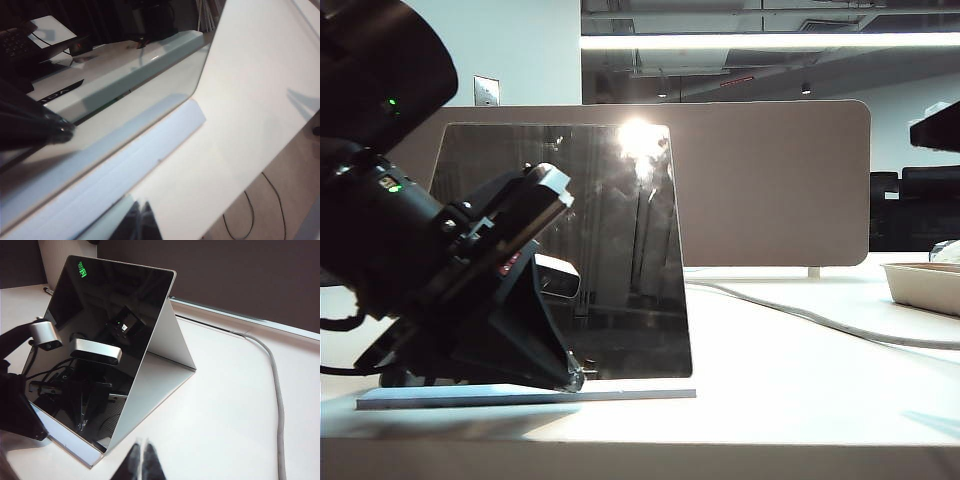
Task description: Push the base of the mirror on the table to move it forward for a short distance.
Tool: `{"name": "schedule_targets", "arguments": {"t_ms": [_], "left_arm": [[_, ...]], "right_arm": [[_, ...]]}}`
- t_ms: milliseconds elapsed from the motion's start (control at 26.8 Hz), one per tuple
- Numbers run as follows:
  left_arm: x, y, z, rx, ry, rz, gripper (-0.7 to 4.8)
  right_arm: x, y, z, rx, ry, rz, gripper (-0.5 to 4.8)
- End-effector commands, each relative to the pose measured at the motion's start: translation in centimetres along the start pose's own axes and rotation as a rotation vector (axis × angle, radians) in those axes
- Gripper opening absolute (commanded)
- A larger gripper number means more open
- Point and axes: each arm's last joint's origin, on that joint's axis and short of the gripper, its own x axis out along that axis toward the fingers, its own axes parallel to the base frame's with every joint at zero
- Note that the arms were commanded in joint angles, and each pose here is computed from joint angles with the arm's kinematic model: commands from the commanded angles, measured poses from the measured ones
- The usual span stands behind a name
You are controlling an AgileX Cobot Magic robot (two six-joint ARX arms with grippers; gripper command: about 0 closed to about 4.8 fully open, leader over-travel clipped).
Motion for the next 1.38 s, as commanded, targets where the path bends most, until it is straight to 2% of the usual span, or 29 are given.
{"name": "schedule_targets", "arguments": {"t_ms": [37,523,1383], "left_arm": [[0.17,-0.22,0.51,0.006,0.007,0.006,-0.01],[0.17,-0.17,0.51,-0.016,0.05,0.047,-0.01],[0.77,0.38,0.73,0.006,0.015,0.168,-0.01]], "right_arm": [[0.0,0.01,0.16,0.0,-0.014,0.002,0.22],[0.0,0.01,0.16,0.0,-0.014,0.002,0.22],[0.0,0.01,0.16,0.0,-0.014,0.002,0.22]]}}
